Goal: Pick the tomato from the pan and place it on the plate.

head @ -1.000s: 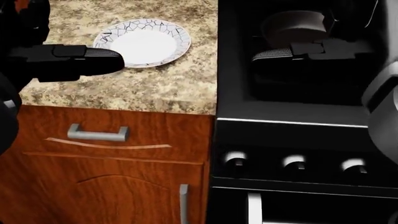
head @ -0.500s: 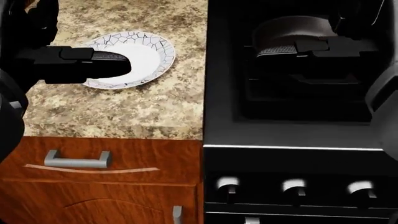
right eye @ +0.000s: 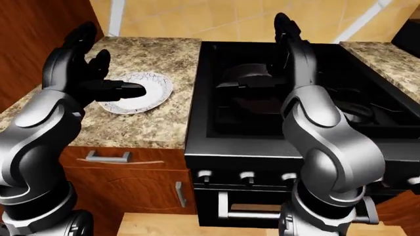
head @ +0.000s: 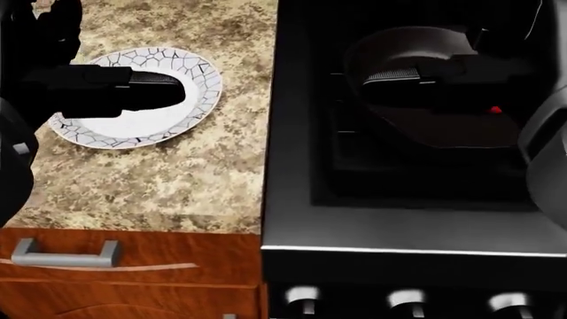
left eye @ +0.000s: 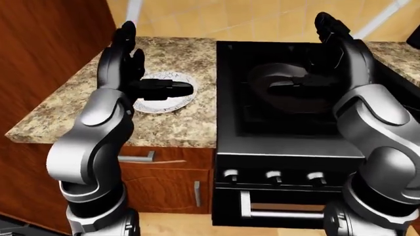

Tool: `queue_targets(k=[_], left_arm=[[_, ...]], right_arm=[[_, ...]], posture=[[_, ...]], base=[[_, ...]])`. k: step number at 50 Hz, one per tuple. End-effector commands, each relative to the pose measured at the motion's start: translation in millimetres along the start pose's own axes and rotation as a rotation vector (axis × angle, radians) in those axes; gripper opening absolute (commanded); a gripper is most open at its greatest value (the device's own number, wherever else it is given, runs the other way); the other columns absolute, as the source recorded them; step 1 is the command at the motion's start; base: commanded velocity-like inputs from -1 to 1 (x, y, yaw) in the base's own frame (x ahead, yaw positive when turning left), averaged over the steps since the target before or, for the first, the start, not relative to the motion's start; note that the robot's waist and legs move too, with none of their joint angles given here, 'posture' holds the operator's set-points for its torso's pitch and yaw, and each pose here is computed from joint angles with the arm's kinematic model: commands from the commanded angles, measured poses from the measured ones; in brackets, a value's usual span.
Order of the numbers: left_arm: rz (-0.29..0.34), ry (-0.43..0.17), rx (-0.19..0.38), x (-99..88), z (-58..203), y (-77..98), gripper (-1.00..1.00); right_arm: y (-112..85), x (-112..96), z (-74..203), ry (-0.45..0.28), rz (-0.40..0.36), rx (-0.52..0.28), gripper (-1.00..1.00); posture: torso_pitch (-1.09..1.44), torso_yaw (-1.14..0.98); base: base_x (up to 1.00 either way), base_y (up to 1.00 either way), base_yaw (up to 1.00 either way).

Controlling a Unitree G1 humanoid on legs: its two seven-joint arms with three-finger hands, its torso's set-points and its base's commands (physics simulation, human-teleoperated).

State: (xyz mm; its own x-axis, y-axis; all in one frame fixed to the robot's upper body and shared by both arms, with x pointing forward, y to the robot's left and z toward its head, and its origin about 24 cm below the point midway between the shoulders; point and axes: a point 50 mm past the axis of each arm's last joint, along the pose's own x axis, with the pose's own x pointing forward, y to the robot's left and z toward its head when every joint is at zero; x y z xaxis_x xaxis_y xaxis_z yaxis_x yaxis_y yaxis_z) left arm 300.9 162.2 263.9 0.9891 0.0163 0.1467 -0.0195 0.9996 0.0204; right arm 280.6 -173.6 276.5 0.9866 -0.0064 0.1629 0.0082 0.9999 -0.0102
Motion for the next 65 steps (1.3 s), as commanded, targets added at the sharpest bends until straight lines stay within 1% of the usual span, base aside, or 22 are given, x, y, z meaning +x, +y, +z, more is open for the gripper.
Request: queue_targets(k=[1,33,65], left_arm=[[0.005,-0.087,-0.001,-2.6,16.0,0.8,1.0],[0.003,-0.087,0.0,-2.9,16.8,0.7,1.0],[0.0,-0.083,0.001,-2.5,15.0,-0.2,1.0]], right_arm=[[-0.7,-3.1,15.6,-0.088,-0.004,0.004,1.0],[-0.7,-3.5,17.1,-0.096,-0.006,0.005,1.0],[-1.8,-2.4,17.4,-0.098,-0.022,0.006,1.0]], posture=[[0.0,0.0],[0.0,0.0],[0.0,0.0]], base=[[0.0,0.0,0.0],[0.13,0.0,0.0],[0.02,0.0,0.0]])
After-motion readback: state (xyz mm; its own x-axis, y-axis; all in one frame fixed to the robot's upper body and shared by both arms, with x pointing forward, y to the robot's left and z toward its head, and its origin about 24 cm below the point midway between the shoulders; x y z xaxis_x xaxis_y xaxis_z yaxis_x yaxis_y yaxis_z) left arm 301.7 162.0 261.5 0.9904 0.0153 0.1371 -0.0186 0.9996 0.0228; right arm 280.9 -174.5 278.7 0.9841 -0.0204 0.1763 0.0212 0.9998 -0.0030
